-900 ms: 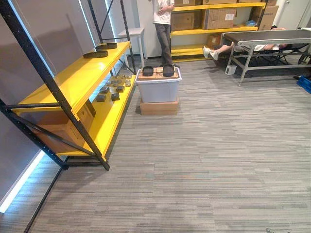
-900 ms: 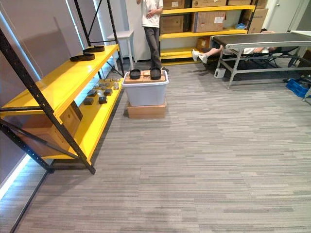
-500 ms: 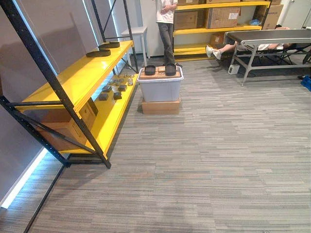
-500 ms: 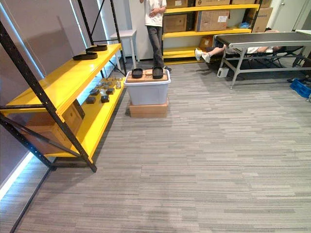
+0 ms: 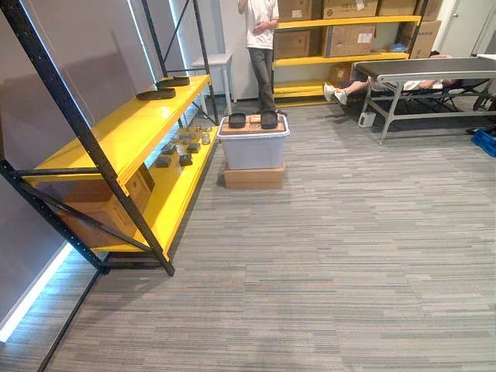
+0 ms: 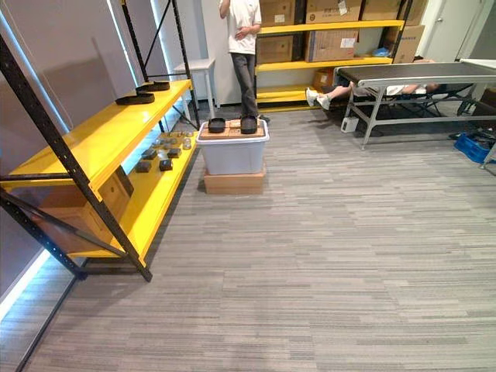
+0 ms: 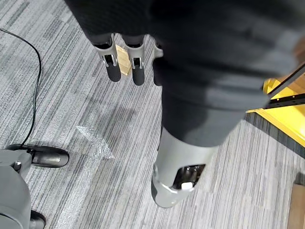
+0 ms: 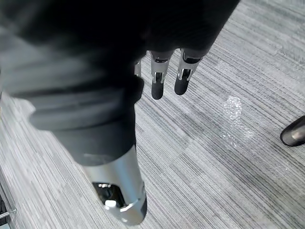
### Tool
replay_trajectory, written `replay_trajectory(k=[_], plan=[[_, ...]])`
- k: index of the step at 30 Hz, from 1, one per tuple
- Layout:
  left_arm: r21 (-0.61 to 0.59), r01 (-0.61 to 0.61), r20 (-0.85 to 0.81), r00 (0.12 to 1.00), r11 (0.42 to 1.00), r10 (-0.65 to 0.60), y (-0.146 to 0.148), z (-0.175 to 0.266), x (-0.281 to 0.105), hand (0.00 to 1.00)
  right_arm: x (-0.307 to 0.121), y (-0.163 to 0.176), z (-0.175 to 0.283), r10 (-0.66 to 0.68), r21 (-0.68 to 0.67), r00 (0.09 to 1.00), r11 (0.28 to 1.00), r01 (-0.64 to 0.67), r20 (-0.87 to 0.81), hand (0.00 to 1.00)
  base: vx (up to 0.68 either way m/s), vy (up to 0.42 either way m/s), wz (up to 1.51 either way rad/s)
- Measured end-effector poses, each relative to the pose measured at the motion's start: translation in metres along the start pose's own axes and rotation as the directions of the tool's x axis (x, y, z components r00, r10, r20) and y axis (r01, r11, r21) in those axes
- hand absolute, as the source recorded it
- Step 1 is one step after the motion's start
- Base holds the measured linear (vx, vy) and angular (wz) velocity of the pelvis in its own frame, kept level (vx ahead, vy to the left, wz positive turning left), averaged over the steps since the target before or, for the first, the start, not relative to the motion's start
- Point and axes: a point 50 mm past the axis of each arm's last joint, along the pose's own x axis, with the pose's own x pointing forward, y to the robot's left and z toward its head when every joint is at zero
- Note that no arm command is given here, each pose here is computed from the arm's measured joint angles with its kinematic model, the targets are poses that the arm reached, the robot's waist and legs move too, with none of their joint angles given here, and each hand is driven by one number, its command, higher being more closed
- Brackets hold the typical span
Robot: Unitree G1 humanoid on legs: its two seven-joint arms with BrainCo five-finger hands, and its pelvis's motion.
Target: Walk over and take plastic housings, then place them on the shelf
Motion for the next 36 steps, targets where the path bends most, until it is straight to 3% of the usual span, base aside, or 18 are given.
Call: replay_trajectory(k=[8,18,24,29,32,36], plan=[[0.001,-0.004,-0.005,1.0,1.0,0.004,0.002,-0.005,-0.001,0.0,-0.002,0.007,-0.014,0.02,-0.043,0.999,0.999,-0.022,-0.039,0.0,-0.02,-0.002,-0.11],[-0.039,0.045,0.035,0.998,0.998,-0.043,-0.017,0.008,0.002,0.0,-0.002,0.023,-0.024,0.059,-0.082,0.996,0.995,-0.063,-0.061,0.0,-0.04,0.048,0.06],[-0.016,0.019,0.018,1.0,1.0,-0.019,-0.009,0.005,0.001,0.0,-0.01,0.033,-0.056,0.088,-0.107,0.985,0.989,-0.104,-0.146,0.0,0.1,0.107,0.04],[-0.011,0.044,0.079,0.996,0.999,-0.043,-0.021,0.031,0.005,0.0,-0.015,0.021,-0.071,0.054,-0.081,0.982,0.994,-0.07,-0.182,0.0,0.44,-0.102,0.58],[-0.073,0.043,0.11,0.993,0.996,-0.035,-0.024,0.039,0.006,0.0,-0.018,0.018,-0.079,0.043,-0.009,0.981,0.999,-0.045,-0.189,0.0,0.7,-0.274,0.14],[-0.214,0.052,0.119,0.993,0.976,-0.027,-0.03,0.021,0.0,0.0,-0.025,0.01,-0.087,0.036,-0.034,0.982,0.999,-0.042,-0.183,0.0,0.65,-0.174,0.03]])
